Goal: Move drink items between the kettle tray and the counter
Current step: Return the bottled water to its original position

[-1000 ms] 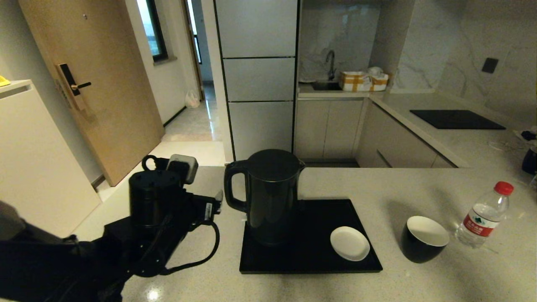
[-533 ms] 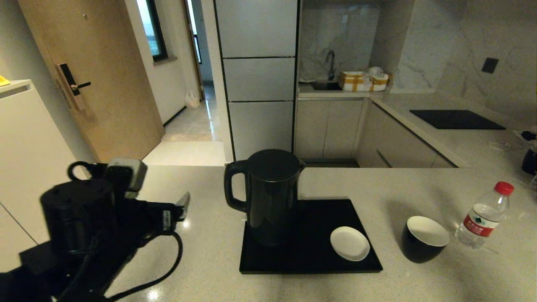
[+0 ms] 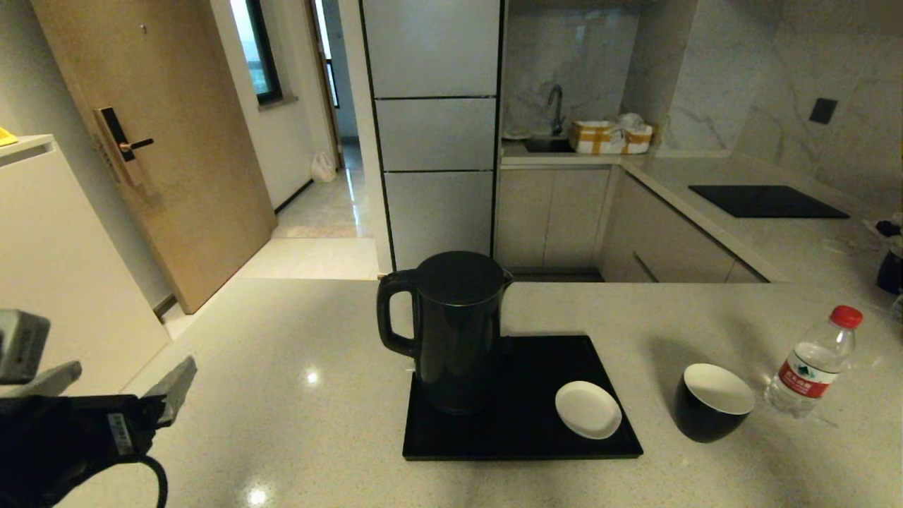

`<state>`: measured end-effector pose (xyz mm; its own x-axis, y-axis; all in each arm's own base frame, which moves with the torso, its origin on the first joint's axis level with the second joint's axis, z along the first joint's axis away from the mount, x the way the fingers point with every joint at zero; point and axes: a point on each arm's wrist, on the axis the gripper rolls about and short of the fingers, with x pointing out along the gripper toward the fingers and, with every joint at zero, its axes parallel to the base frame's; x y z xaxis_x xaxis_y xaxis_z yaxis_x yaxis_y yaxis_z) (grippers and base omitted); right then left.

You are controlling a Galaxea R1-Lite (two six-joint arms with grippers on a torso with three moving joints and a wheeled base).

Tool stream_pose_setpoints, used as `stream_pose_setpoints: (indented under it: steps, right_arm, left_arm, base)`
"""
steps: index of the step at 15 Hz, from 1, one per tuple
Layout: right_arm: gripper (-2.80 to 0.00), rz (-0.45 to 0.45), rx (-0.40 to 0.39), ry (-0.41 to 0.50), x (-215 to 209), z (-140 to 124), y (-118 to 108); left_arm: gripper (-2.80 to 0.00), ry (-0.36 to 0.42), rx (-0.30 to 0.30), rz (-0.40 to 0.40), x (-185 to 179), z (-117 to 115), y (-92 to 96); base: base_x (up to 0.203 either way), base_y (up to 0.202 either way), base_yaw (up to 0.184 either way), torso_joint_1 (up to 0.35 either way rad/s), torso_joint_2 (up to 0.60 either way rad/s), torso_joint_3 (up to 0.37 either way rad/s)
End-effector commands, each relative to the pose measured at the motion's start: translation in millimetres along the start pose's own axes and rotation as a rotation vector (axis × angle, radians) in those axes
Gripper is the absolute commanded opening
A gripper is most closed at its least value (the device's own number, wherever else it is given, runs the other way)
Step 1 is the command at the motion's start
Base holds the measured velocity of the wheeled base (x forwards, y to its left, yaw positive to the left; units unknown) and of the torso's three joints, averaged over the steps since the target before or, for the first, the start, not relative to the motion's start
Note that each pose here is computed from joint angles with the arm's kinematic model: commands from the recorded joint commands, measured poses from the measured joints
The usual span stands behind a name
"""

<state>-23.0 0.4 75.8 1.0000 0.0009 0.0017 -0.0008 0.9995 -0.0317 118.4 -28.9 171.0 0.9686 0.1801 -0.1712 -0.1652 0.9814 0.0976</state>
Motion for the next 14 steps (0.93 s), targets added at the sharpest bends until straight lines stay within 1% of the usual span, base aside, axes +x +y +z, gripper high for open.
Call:
stream_pose_setpoints:
  steps: [1,2,4,6,8,10,11,14]
  right_arm:
    - [-2.80,0.001,-0.001,0.000,0,0,0]
    - [-2.80,0.001,-0.001,0.000,0,0,0]
    - [-2.80,0.001,-0.001,0.000,0,0,0]
    - [-2.80,0.001,-0.001,0.000,0,0,0]
    - [-2.80,0.001,-0.001,0.000,0,0,0]
    - [-2.80,0.001,-0.001,0.000,0,0,0]
    - [-2.80,0.001,-0.001,0.000,0,0,0]
    - [-2.80,0.001,-0.001,0.000,0,0,0]
  left_arm:
    - [0.00,-0.017,-0.014,0.023,-11,4,8.9]
    - [0.00,-0.017,-0.019,0.037,-22,5,16.1]
    - [0.00,-0.054,-0.049,0.078,-57,3,36.6]
    - [0.00,-0.031,-0.057,0.127,-82,-7,49.1]
    - [0.00,0.007,-0.068,0.177,-93,-15,54.1]
    - [0.00,0.005,-0.076,0.204,-100,-22,56.3]
    - [0.00,0.014,-0.074,0.212,-102,-25,56.8]
    - [0.00,0.018,-0.078,0.200,-112,-33,58.1]
  base:
    - [0.000,0.000,0.000,0.000,0.00,0.000]
    - [0.000,0.000,0.000,0.000,0.00,0.000]
    - [0.000,0.000,0.000,0.000,0.00,0.000]
    - [0.000,0.000,0.000,0.000,0.00,0.000]
    - [0.000,0.000,0.000,0.000,0.00,0.000]
    - [0.000,0.000,0.000,0.000,0.00,0.000]
    - [0.000,0.000,0.000,0.000,0.00,0.000]
    - [0.000,0.000,0.000,0.000,0.00,0.000]
